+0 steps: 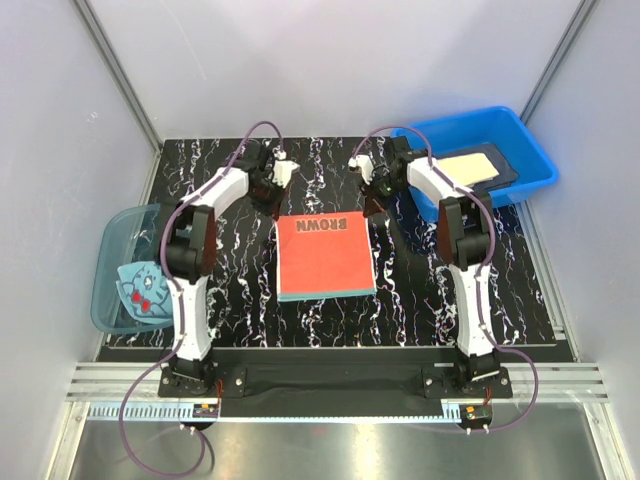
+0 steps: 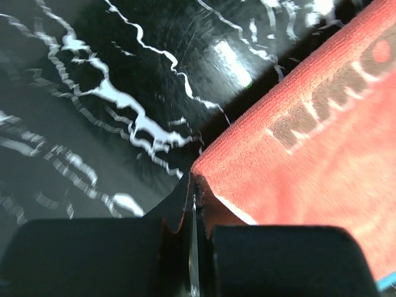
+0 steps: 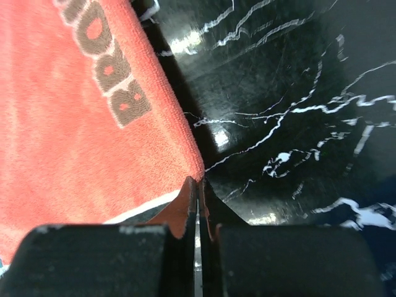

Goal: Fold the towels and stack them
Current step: Fold the towel

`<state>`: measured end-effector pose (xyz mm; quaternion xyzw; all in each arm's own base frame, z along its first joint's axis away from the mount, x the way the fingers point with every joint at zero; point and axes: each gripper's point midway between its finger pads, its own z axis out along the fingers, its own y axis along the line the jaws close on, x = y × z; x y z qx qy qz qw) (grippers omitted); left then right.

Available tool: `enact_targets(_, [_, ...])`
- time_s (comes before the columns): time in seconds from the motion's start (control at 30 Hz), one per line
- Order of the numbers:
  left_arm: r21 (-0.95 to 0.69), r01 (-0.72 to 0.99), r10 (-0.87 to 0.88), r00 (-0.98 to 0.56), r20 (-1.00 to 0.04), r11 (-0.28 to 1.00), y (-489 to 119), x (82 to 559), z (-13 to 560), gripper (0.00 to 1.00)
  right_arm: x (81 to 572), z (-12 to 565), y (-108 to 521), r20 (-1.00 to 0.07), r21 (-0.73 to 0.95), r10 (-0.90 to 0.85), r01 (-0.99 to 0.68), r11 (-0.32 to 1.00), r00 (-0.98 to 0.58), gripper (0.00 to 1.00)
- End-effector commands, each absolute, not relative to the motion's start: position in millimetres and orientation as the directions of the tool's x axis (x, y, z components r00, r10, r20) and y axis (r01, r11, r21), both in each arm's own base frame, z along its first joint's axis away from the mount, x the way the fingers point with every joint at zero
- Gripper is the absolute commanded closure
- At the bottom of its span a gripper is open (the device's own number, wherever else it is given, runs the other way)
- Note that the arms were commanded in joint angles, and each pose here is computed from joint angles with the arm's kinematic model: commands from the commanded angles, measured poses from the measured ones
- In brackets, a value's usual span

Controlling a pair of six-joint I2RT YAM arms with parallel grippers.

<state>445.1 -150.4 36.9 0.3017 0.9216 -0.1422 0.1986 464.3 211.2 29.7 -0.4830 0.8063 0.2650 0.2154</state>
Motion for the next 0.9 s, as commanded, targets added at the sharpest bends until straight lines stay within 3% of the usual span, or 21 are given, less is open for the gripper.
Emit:
enact_targets(0.0, [-0.023, 0.613, 0.473, -0.633, -0.612, 0.790, -147.9, 469.0, 104.1, 1.00, 497.3, 99.6, 214.5, -0.743, -0.026, -0.627, -0.927, 0.375, -0.233, 1.00])
enact_targets(0.37, [0.032, 0.637, 0.505, -0.579, -0.640, 0.770, -159.6, 433.7, 134.1, 1.00, 467.8, 126.6, 201.1, -0.744, -0.151, -0.647, -0.902, 0.405, -0.166, 1.00])
enact_targets(0.87, [0.028, 0.615, 0.499, -0.610, -0.615, 0.788, -153.4, 370.4, 121.6, 1.00, 357.7, 109.6, 208.1, -0.745, -0.124, -0.632, -0.885, 0.449, -0.216, 1.00])
